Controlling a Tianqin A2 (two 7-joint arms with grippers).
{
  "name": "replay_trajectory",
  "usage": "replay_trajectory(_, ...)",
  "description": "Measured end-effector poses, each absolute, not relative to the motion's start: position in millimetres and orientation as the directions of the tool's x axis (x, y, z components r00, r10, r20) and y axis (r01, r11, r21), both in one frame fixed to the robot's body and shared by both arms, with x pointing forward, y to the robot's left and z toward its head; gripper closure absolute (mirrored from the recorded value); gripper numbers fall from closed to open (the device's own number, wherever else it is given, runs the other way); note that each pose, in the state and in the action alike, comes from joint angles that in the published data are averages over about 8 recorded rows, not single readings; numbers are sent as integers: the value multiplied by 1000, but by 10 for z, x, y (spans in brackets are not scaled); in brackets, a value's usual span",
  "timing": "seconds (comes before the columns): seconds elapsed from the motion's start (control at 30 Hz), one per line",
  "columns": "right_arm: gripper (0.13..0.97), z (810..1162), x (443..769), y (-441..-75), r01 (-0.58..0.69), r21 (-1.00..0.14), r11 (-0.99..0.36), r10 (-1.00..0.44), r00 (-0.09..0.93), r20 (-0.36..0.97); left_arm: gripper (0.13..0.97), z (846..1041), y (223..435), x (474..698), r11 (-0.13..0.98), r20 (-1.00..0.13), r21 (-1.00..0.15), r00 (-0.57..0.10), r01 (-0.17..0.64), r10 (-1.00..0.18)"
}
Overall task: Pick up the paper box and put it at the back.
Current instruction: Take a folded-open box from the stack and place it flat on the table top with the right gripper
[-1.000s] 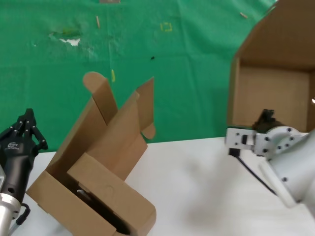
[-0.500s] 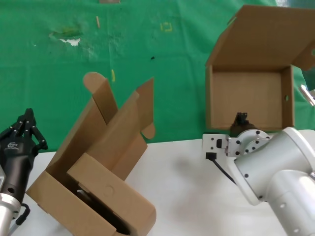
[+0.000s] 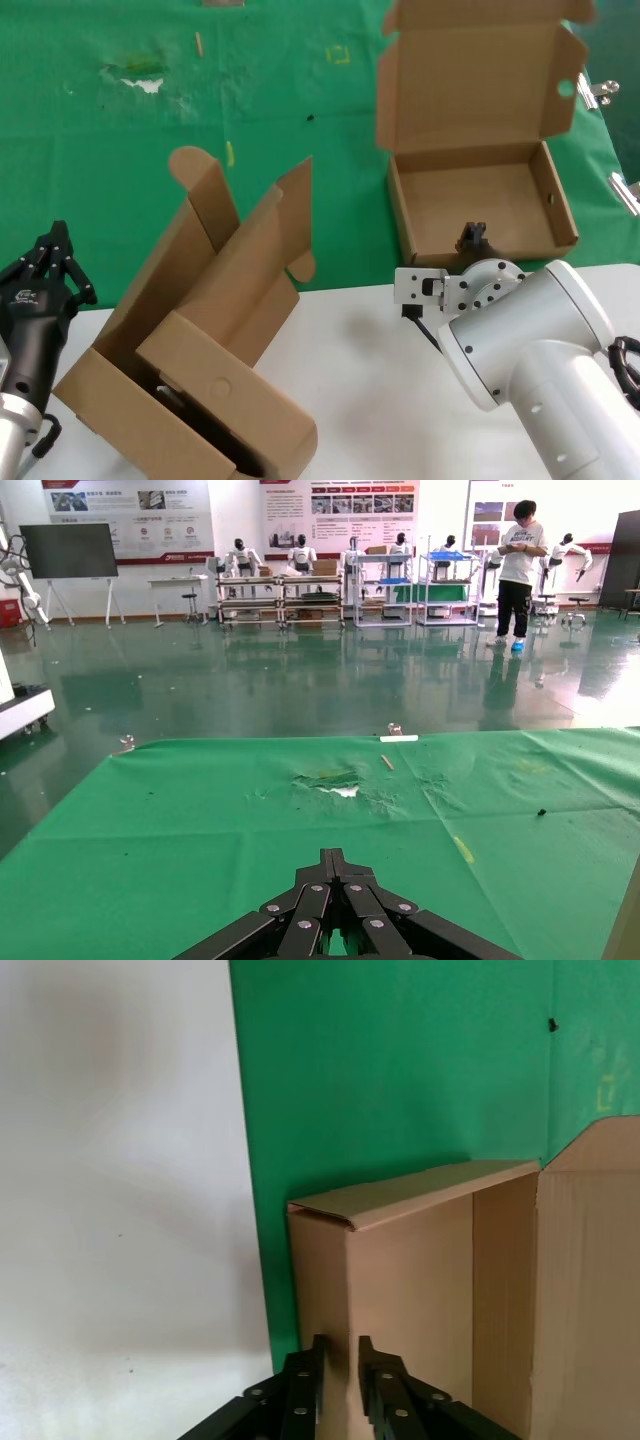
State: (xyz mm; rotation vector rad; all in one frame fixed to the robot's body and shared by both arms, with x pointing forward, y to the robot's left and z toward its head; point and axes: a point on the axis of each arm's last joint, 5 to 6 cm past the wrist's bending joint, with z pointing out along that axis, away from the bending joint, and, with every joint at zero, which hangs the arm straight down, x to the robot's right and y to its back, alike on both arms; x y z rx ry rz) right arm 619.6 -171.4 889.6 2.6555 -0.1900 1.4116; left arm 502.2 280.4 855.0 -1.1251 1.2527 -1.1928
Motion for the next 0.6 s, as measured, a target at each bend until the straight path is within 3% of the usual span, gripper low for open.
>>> replay_trajectory(0.37,820,9011,6241,-1658,-163,43,-986,-50,526,849,957,8550,2804,5022,70,-71,-997,-35,22,-997)
replay_trajectory(0.6,708,9343,6236,-1711,-112,35,-993,-27,512,858,957,8550,2804,5022,70,-71,-997,-35,22,-997)
